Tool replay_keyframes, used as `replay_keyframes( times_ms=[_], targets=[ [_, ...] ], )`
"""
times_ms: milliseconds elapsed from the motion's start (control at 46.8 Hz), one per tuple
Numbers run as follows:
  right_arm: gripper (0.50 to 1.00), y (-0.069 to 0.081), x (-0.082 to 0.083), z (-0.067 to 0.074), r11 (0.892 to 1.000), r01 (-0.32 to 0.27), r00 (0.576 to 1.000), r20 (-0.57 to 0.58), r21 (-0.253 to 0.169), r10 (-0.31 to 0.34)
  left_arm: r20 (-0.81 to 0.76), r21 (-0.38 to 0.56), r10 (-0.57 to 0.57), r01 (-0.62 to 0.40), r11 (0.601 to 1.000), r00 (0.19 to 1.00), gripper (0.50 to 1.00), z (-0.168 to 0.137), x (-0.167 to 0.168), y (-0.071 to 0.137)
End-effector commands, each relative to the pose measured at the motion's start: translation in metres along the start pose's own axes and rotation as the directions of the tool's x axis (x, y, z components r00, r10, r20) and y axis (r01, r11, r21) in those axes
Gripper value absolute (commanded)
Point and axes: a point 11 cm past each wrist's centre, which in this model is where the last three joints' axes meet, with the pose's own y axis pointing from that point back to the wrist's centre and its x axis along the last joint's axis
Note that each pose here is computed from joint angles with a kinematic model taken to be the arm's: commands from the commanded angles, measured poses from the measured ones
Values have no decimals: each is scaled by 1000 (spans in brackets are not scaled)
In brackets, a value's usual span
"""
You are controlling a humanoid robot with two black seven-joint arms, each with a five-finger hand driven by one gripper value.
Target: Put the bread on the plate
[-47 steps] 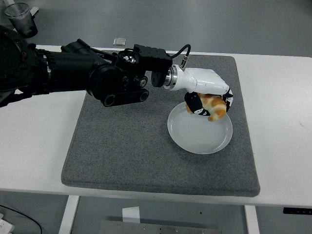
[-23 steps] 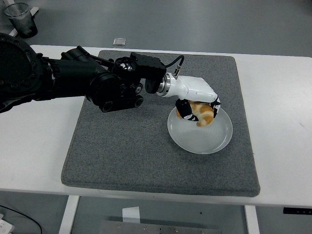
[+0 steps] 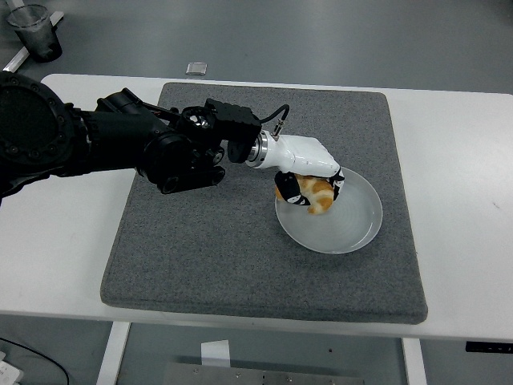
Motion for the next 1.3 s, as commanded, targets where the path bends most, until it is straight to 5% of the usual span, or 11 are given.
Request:
replay_keyframes(
  times_ms=[0,1004,1111,1175,1282],
  targets=[
    [932,0,0,0,1000,0,1000,0,0,0,-9,6,-3,3,1000,1000,500,-2,-5,0],
    [932,0,0,0,1000,0,1000,0,0,0,4,23,25,-26,999,1000,500,-8,-7,1],
    [932,0,0,0,1000,0,1000,0,0,0,6,23,32,-32,999,999,550,-8,-7,1],
    [932,0,0,0,1000,0,1000,0,0,0,6,23,34,-34,999,999,627,-8,-6,1],
    [932,0,0,0,1000,0,1000,0,0,0,4,24,34,-34,999,999,658,-8,-7,1]
  ],
)
